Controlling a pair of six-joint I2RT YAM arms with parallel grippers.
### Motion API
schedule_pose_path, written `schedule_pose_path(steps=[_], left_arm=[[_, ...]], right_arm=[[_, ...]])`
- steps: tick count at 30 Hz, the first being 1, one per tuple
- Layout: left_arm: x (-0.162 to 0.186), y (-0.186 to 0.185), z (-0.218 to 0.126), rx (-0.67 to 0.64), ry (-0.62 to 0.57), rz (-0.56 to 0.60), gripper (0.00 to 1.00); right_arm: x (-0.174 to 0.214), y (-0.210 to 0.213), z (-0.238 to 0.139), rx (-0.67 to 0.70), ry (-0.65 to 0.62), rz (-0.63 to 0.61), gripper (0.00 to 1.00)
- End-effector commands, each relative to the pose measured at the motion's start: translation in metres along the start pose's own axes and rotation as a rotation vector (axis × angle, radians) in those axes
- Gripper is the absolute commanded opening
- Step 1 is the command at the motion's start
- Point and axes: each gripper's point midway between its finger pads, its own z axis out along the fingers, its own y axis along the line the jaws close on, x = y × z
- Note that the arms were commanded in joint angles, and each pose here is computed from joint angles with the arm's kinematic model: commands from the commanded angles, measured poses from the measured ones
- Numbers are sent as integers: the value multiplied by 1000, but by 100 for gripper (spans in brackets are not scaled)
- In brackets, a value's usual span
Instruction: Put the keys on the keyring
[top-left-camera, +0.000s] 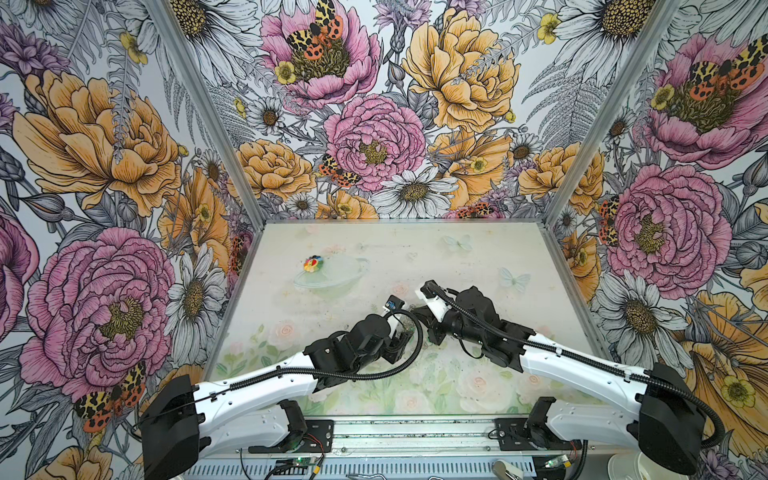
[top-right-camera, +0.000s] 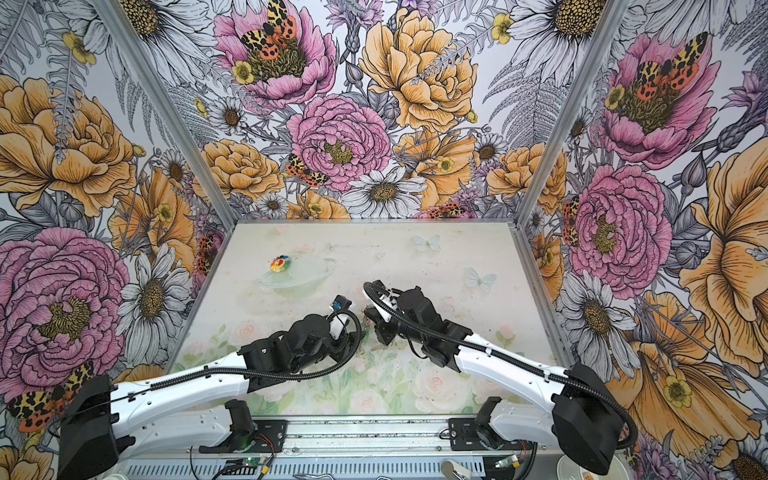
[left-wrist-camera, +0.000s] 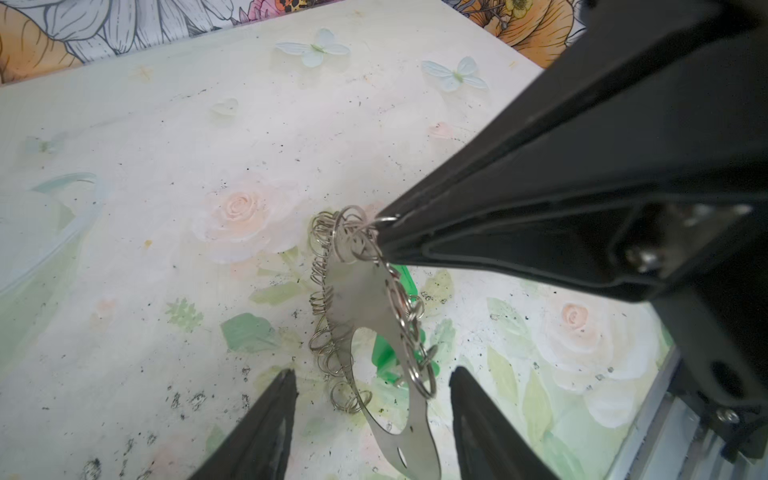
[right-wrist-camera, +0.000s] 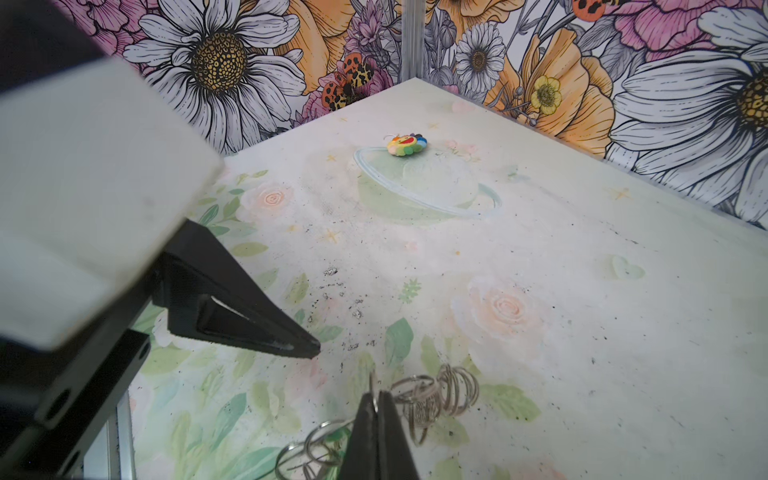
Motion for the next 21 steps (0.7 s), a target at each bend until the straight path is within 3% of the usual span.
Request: schedule_pose_path(steps=[1, 8, 12, 21], left_arm=[[2, 11, 0, -56, -4, -18, 54], [13, 11, 5, -34, 24, -10, 38], [13, 12, 9, -23, 16, -16, 23], [12, 12, 14, 8, -26, -19, 8]], right_arm=[[-26, -2, -2, 24, -74, 4, 0], [-27, -4, -2, 42, -74, 7, 0], [-24, -2, -1, 37, -64, 6, 0], [-22, 1, 3, 21, -46, -1, 0]])
